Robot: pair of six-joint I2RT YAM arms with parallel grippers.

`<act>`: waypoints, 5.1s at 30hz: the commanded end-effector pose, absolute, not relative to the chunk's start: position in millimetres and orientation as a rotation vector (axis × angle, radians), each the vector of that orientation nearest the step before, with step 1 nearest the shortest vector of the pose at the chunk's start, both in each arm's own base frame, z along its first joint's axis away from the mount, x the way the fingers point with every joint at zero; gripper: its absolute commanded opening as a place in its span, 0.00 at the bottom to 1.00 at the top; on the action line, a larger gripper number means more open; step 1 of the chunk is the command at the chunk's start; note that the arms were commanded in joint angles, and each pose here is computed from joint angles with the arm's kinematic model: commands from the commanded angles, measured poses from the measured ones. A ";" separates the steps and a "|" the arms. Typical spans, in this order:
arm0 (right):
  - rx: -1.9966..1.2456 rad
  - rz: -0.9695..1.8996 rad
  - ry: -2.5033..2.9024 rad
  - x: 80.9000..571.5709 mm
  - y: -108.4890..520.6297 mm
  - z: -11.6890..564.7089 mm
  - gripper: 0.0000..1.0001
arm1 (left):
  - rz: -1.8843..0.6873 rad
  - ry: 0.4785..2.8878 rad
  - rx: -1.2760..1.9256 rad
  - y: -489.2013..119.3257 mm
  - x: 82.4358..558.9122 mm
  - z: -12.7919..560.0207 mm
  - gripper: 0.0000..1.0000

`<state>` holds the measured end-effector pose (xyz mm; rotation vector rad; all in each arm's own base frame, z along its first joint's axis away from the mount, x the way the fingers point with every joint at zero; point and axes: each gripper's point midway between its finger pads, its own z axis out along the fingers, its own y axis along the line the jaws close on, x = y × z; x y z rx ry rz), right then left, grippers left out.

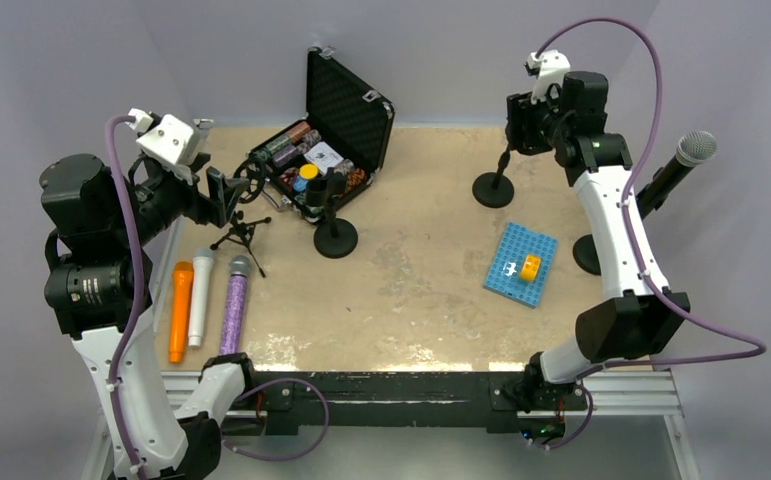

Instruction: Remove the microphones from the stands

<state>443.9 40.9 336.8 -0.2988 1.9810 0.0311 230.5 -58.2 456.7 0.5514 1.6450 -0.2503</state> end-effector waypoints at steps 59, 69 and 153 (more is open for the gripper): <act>-0.847 0.907 1.588 191.7 160.3 316.6 0.00 | -0.795 1.317 1.377 -409.3 287.1 203.3 0.68; -0.830 0.889 1.642 194.3 156.6 315.9 0.00 | -0.826 1.367 1.394 -414.7 299.0 172.9 0.21; -1.555 0.781 1.477 199.8 156.9 268.3 0.08 | -1.008 1.468 1.663 -329.1 233.8 210.7 0.64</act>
